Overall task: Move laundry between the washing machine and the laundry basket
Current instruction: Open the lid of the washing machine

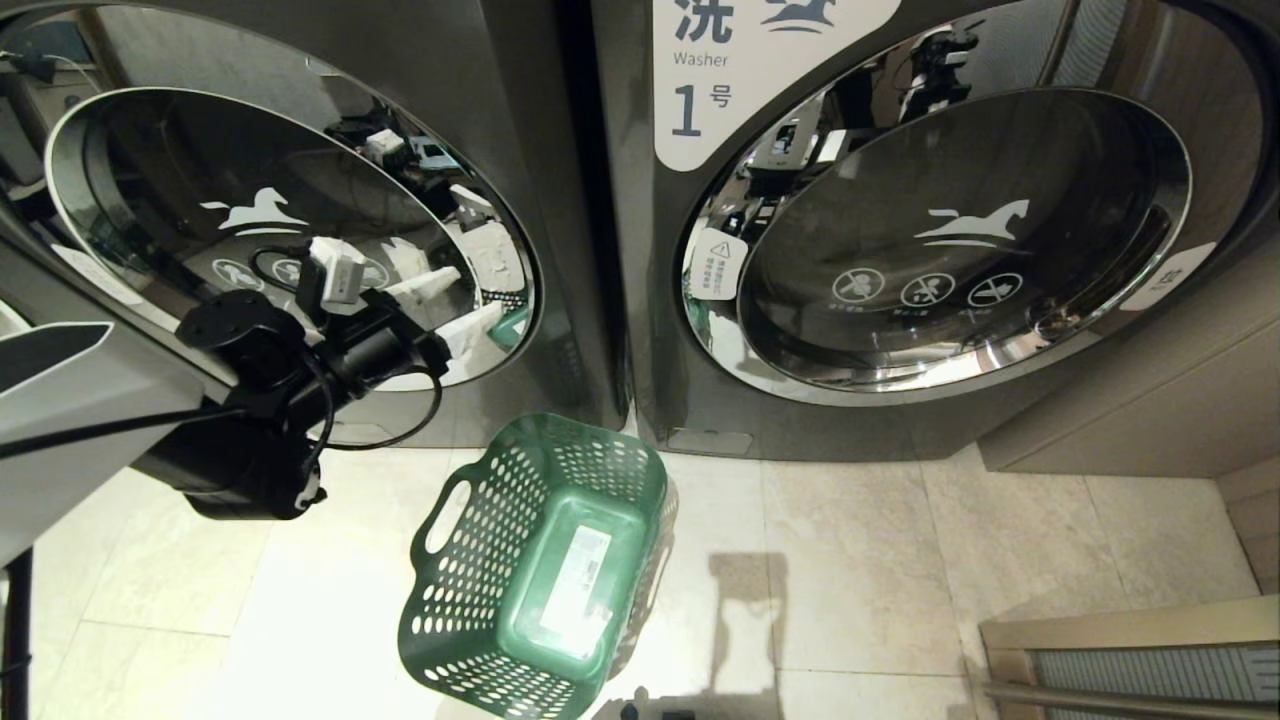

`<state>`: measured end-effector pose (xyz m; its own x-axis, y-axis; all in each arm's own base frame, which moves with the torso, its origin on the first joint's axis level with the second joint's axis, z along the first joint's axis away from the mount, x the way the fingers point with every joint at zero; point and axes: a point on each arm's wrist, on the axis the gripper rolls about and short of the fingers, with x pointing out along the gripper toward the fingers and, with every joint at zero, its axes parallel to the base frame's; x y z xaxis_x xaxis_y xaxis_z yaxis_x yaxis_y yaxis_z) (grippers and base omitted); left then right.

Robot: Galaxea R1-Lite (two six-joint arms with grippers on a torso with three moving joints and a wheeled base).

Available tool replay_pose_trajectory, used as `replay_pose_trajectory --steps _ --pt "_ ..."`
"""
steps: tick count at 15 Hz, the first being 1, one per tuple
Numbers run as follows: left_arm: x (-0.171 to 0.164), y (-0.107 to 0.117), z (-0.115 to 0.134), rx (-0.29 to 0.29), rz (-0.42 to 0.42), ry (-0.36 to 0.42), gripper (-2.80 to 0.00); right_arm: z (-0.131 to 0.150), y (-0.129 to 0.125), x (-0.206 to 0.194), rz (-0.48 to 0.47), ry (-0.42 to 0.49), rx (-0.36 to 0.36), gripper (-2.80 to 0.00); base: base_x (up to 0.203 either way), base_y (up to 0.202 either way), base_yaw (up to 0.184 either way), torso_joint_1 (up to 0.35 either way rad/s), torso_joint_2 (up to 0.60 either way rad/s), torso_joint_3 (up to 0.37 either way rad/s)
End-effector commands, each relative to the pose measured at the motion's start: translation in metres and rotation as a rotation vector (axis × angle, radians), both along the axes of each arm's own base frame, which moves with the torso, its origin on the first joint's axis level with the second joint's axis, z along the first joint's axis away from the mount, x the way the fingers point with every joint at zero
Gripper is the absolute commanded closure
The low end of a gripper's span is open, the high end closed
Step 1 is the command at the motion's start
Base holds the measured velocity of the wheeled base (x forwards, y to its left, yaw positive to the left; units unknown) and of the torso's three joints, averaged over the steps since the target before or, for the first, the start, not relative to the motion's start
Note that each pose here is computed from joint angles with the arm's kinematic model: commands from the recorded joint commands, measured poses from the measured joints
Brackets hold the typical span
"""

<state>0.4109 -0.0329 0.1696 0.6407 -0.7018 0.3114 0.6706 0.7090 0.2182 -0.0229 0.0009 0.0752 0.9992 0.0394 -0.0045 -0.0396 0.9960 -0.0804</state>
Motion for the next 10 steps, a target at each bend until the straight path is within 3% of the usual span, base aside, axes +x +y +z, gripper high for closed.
replay_pose_trajectory --steps 1,10 --pt "0.003 -0.003 -0.003 0.001 -0.01 -0.002 -2.8 0.0 0.0 0.0 0.001 0.001 -0.001 0.0 0.0 0.0 0.0 0.0 0.0 0.0" --pt "0.021 -0.012 -0.01 -0.018 0.005 -0.025 -2.8 0.0 0.0 0.0 0.001 0.002 -0.001 0.0 0.0 0.0 0.0 0.0 0.0 0.0"
